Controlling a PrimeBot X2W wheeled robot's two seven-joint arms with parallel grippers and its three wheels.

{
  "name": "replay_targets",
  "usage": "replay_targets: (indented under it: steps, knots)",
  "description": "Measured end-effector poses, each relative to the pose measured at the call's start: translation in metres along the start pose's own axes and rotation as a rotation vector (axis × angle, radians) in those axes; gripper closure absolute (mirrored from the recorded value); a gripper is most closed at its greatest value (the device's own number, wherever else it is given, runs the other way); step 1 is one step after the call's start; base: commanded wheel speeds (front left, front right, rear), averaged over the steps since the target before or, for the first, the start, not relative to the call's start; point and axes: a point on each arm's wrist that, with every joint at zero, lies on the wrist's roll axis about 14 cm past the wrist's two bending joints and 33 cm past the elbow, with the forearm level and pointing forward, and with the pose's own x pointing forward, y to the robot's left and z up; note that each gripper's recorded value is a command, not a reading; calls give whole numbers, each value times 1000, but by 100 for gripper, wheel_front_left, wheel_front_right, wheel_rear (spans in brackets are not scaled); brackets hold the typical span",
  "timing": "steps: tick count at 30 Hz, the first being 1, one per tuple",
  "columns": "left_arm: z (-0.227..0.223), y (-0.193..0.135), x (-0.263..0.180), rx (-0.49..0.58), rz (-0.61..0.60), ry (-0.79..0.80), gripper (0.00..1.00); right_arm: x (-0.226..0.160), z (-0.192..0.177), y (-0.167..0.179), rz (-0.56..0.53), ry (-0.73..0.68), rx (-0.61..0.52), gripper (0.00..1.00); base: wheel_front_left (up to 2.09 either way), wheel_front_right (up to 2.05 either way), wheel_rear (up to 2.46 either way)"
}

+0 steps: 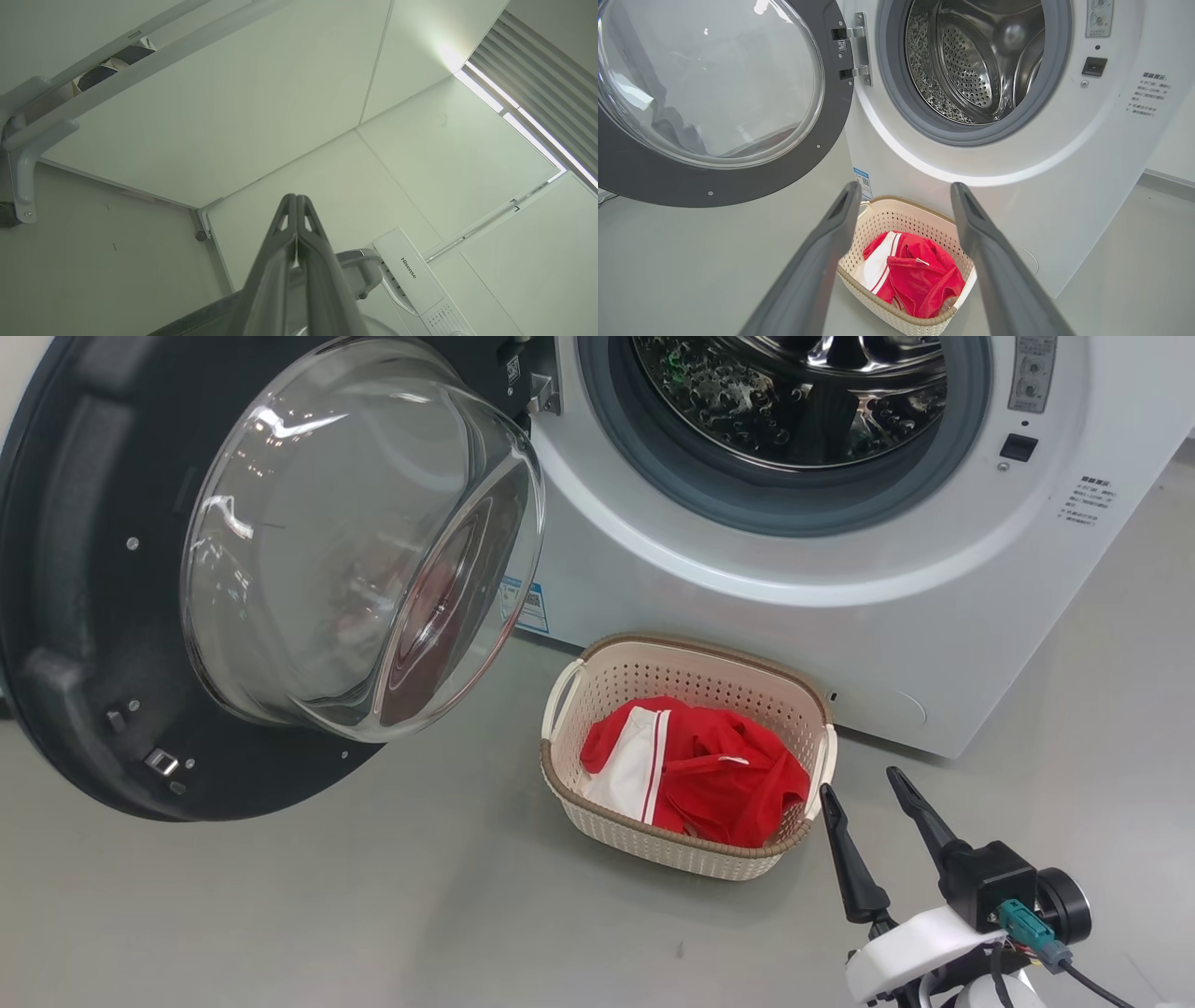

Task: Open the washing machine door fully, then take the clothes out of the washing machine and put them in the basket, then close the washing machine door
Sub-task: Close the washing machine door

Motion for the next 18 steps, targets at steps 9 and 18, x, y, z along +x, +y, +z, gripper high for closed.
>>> replay_targets:
  steps: [9, 18]
  knots:
    - [-13, 35, 14, -54, 134, 128, 100, 0, 0, -4, -7, -2, -1, 0, 0, 0, 0]
    - [-50, 52, 18, -47, 190, 303, 100, -1, 0, -9, -12, -5, -3, 0, 0, 0, 0]
